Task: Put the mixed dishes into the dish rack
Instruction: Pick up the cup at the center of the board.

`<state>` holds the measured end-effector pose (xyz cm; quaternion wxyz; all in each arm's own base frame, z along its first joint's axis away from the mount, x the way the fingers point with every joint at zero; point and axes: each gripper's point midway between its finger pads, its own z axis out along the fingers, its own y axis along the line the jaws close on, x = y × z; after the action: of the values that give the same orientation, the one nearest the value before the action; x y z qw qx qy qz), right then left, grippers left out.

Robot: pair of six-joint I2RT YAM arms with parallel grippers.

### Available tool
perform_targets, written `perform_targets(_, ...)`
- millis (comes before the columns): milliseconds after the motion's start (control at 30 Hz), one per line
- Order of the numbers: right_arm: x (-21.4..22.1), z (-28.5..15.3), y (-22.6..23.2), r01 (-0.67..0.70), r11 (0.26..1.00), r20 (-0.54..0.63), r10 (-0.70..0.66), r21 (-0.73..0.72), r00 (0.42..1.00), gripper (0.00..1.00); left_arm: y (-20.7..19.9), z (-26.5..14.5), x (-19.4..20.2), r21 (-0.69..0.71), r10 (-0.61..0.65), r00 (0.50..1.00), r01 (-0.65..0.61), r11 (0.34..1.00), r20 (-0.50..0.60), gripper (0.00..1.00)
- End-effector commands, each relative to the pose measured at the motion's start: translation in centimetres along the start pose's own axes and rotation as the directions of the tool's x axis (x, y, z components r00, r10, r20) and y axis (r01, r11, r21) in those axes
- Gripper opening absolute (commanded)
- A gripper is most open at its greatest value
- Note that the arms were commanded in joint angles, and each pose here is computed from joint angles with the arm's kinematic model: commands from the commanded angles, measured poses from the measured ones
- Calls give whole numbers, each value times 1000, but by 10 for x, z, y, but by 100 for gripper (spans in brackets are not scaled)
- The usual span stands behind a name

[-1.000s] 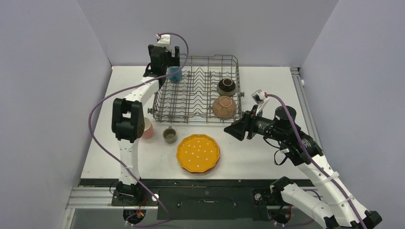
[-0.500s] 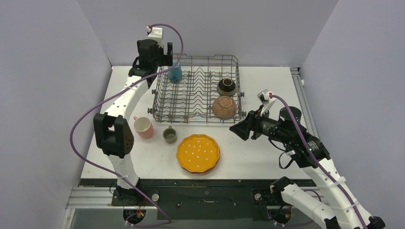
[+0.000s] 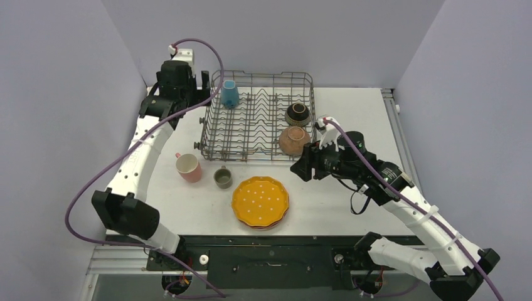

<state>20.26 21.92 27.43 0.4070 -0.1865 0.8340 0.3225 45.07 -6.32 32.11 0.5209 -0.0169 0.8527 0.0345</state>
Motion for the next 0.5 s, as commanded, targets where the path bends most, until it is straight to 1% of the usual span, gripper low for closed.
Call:
perform_targets(0, -12, 12, 2, 64, 996, 0, -64, 64, 998, 51, 25, -32, 48, -80, -38, 990, 28, 996, -135, 96)
perform_targets(100, -13, 24, 6, 79, 994, -21, -78, 81, 997, 51, 38, -47, 70, -115, -74, 984, 56, 992, -160, 97)
perform_targets(167, -12, 30, 10, 89, 993, -33, -86, 77, 996, 51, 47, -55, 82, -138, -90, 979, 65, 988, -182, 99)
perform_targets(233, -9, 35, 13, 96, 993, -45, -93, 70, 995, 51, 52, -60, 96, -145, -104, 973, 75, 987, -206, 95)
perform_targets(267, -8, 37, 15, 99, 993, -49, -96, 66, 994, 51, 54, -65, 98, -141, -111, 973, 84, 986, -203, 91)
perform_targets(300, -6, 40, 17, 101, 993, -59, -97, 64, 994, 51, 57, -64, 110, -152, -120, 966, 86, 985, -228, 87)
perform_targets(367, -3, 45, 20, 103, 993, -71, -99, 58, 993, 51, 62, -67, 124, -164, -133, 959, 93, 982, -250, 85)
perform_targets(467, 2, 51, 24, 106, 993, -89, -102, 48, 991, 51, 71, -68, 150, -197, -152, 944, 96, 976, -294, 83)
